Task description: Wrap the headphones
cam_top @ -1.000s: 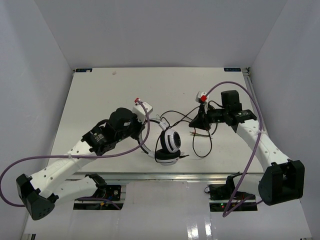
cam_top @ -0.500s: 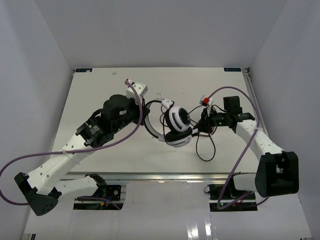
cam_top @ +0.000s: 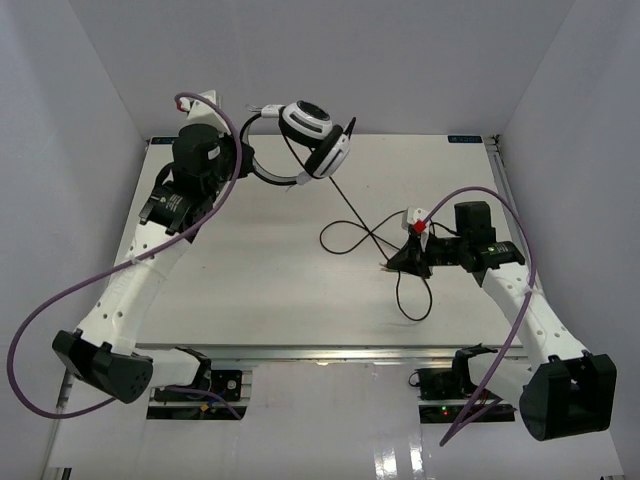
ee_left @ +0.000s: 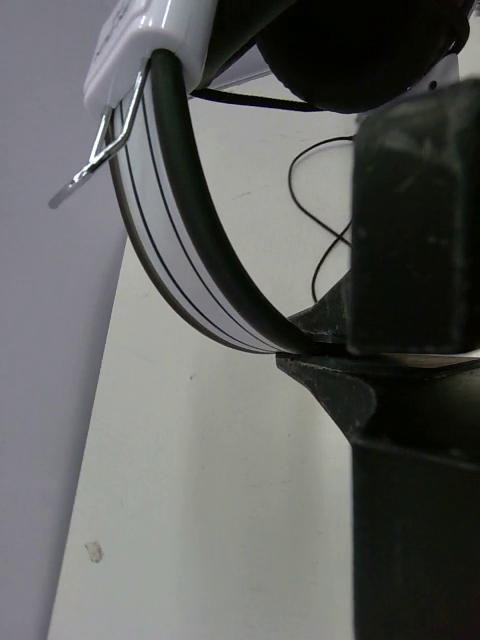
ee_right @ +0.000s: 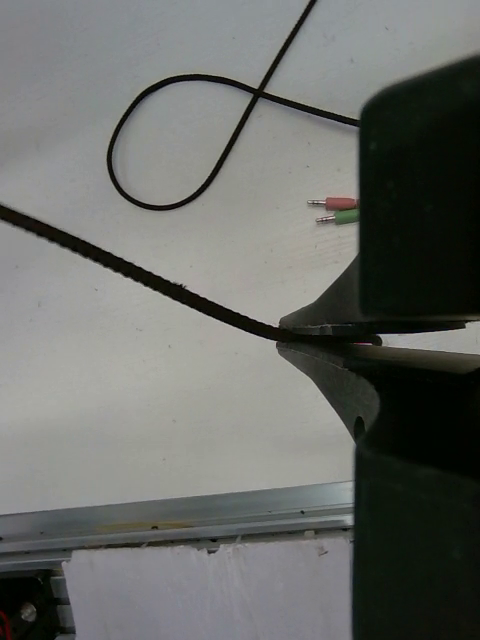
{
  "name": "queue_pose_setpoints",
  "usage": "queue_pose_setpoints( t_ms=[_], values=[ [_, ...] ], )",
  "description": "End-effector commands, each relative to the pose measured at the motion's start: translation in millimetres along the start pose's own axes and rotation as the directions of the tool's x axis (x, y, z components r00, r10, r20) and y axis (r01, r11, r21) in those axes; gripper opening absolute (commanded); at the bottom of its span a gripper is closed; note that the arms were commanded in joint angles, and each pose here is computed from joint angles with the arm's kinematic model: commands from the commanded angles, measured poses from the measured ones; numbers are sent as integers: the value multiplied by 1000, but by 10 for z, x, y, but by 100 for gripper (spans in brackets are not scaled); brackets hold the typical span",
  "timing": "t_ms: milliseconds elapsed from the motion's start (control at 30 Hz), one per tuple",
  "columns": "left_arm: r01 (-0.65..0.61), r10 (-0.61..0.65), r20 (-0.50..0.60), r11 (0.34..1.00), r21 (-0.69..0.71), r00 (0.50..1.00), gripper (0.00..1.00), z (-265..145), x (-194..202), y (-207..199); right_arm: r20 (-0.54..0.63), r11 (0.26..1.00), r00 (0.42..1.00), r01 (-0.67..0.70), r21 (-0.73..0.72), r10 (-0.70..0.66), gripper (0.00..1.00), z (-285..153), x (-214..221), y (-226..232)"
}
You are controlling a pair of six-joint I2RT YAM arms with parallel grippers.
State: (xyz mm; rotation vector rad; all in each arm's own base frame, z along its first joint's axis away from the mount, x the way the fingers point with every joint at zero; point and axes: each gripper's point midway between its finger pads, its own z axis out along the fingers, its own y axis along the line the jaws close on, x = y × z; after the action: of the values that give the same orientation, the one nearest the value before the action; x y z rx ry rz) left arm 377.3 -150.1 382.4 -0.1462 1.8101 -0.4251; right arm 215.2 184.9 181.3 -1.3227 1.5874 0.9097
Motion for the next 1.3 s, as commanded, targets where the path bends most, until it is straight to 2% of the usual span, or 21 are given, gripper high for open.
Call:
queue_pose_setpoints(
  t_ms=[0,267,333,433,467,533,567,633,767,900,967,1100,1267],
  values=[
    [185,-196,120,978,93,973,0,82,-508,-121,-20,990,991,132,-51,-134,8,1,-104,156],
    [210,-214,96,976,51,972,0,454,-440,19,-135,951,941,306,-39,-309,8,147,-262,174],
    [186,-187,63,982,18,980,0,580,-286,94,-181,929,913,369,-9,-365,8,195,-376,102],
    [101,-101,-2,994,-44,995,0,717,8,264,-191,878,875,468,96,-445,8,106,-859,-117],
    [92,-93,-24,994,-57,995,0,748,108,307,-208,873,870,474,112,-446,8,98,-871,-171],
    [31,-38,-105,997,-66,994,0,809,455,409,-204,822,839,539,183,-504,8,-8,-1292,-338],
    [16,-25,-147,998,-63,989,0,828,642,431,-215,810,829,554,190,-516,8,-9,-1358,-403],
    [-14,7,-216,999,-33,976,0,836,953,401,-209,773,805,592,227,-555,8,-44,-1659,-521],
    [-54,65,-317,997,46,946,0,724,1520,249,-224,757,797,603,254,-560,8,81,-1825,-750],
    [-67,111,-344,988,137,933,0,577,1724,112,-228,737,806,592,325,-546,8,151,-1945,-962],
    [-75,132,-361,983,169,923,0,520,1808,77,-215,740,813,582,337,-541,8,166,-1967,-982],
    [-70,207,-432,948,310,878,0,307,2111,-116,-150,798,837,547,255,-526,8,342,-1880,-850],
    [-34,238,-429,902,430,872,0,35,2174,-362,-141,841,865,501,204,-481,8,538,-1602,-841]
  ],
)
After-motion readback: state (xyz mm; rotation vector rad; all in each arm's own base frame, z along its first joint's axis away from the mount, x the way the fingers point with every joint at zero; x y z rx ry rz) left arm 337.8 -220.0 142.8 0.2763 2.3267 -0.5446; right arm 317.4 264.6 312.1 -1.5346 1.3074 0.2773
